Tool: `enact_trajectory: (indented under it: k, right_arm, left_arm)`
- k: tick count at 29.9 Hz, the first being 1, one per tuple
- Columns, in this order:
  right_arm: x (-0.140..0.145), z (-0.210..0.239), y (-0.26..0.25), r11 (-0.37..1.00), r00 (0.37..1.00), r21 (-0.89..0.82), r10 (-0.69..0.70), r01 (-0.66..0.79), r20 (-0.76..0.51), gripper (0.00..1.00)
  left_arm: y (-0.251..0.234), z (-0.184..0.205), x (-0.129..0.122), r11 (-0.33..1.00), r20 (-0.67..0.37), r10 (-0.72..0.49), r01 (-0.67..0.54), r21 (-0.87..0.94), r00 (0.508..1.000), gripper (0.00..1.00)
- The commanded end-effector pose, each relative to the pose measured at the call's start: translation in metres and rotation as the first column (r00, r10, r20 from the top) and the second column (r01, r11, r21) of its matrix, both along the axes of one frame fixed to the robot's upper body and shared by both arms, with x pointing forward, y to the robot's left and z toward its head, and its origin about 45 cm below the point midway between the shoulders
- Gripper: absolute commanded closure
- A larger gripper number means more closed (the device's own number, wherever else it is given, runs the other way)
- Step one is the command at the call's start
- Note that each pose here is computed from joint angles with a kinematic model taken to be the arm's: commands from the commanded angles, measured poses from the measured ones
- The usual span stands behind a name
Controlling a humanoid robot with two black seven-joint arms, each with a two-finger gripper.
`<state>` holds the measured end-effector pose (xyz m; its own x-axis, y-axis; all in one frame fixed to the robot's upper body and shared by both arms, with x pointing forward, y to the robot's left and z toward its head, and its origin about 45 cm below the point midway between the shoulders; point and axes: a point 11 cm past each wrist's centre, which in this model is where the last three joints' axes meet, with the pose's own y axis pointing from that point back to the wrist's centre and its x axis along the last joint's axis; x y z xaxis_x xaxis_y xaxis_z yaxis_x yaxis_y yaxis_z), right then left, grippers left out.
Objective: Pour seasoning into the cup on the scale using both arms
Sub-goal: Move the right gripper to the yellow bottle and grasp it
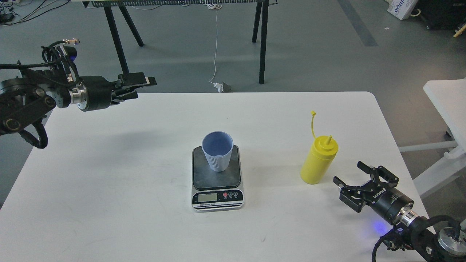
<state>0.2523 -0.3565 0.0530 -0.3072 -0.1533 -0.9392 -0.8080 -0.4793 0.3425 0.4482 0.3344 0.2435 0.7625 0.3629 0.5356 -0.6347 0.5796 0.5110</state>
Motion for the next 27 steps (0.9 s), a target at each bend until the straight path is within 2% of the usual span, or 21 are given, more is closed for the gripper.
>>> enact_trajectory:
  k: [1,5,19,27]
  right_arm:
    - [-0.003,-0.007,0.008,1.0,1.0,-0.001,0.017,-0.017,-0.015,0.04]
    - [-0.001,-0.01,0.014,0.999,0.999,-0.01,0.033,-0.034,-0.017,0.04]
    - [0.037,-0.015,0.049,0.991,0.993,-0.066,0.114,-0.113,0.012,0.03]
    - [0.039,-0.019,0.068,0.992,0.992,-0.033,0.125,-0.125,0.014,0.04]
  left_arm:
    - [0.003,0.0,0.001,1.0,0.003,0.01,-0.01,0.004,1.0,0.01]
    - [0.002,-0.001,0.002,1.0,0.001,0.01,-0.01,0.004,1.0,0.01]
    - [0.004,-0.008,-0.002,1.0,-0.014,0.014,-0.014,0.004,1.0,0.01]
    - [0.006,-0.014,-0.005,1.0,-0.027,0.018,-0.018,0.004,0.999,0.01]
